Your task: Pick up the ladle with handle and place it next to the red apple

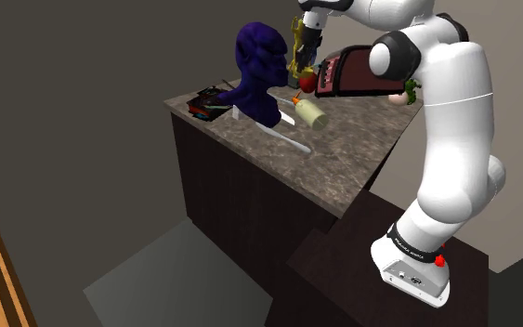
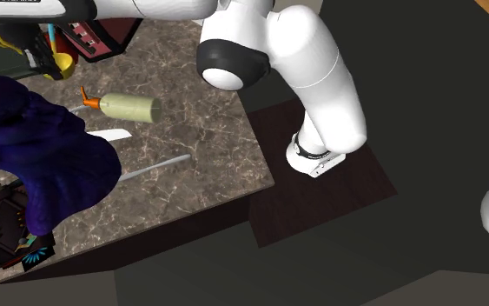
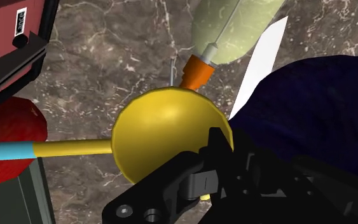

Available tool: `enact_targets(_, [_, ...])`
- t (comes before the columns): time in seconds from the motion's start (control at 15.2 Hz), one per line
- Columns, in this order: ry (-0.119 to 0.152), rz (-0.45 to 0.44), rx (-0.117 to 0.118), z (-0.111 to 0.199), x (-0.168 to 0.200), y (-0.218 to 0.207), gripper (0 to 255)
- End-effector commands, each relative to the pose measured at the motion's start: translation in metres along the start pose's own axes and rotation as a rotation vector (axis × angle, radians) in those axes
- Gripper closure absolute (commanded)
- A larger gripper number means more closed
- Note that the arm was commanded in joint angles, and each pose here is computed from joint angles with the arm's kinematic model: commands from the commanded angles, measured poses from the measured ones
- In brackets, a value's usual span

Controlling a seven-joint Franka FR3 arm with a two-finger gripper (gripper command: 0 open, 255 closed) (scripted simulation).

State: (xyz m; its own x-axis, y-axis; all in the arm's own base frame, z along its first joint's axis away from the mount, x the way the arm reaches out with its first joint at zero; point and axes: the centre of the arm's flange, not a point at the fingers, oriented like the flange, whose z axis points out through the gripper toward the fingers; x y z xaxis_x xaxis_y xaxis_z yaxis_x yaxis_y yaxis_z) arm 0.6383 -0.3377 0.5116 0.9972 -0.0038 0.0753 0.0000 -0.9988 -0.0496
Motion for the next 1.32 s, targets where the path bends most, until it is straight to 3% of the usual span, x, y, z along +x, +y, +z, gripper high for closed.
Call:
enact_targets(0.0, [-0.001, 0.002, -0.001, 0.011, -0.002, 0.002, 255])
enact_targets(1.25, [-0.001, 0.002, -0.001, 0.111, -0.01, 0.006, 255])
